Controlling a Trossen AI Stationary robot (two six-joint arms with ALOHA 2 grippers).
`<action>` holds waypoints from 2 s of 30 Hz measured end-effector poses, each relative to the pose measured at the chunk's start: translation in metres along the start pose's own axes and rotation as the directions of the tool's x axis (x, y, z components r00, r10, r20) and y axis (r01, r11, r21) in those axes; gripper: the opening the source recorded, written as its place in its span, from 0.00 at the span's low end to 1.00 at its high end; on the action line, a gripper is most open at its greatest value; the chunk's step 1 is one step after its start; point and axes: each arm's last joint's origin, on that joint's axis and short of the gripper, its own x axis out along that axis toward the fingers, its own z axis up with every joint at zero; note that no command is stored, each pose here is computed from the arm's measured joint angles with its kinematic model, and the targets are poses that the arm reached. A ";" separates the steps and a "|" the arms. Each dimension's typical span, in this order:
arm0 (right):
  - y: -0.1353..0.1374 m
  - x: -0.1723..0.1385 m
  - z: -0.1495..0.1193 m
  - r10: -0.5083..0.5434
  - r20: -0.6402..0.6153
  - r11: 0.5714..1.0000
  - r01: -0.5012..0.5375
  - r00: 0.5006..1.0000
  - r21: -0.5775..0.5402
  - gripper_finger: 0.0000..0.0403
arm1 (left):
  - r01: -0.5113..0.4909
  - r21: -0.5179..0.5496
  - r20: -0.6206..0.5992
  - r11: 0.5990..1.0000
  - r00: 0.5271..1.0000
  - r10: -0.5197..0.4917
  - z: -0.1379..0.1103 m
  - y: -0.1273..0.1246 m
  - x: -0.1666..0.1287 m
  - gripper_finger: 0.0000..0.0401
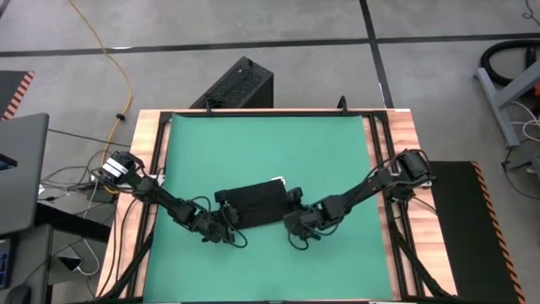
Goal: Roll towel into tight, uniform cylinder
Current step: Roll the black towel
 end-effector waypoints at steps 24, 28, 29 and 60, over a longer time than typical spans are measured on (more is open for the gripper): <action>0.005 0.006 -0.001 -0.020 -0.006 0.995 0.021 1.000 0.095 0.05 | 0.094 -0.048 0.038 0.994 0.995 -0.092 0.009 -0.003 0.002 0.00; 0.006 0.005 -0.001 0.021 -0.011 0.989 -0.019 1.000 0.148 0.06 | 0.133 -0.057 0.054 0.989 0.990 -0.130 0.016 -0.007 0.002 0.00; 0.005 0.004 -0.001 0.036 -0.008 0.987 -0.035 0.999 0.154 0.06 | 0.134 -0.054 0.056 0.989 0.990 -0.131 0.017 -0.007 0.002 0.00; -0.079 0.002 -0.003 0.574 0.230 0.682 -0.614 0.786 0.396 0.05 | 0.381 -0.053 0.005 0.923 0.924 -0.381 0.020 -0.012 0.002 0.00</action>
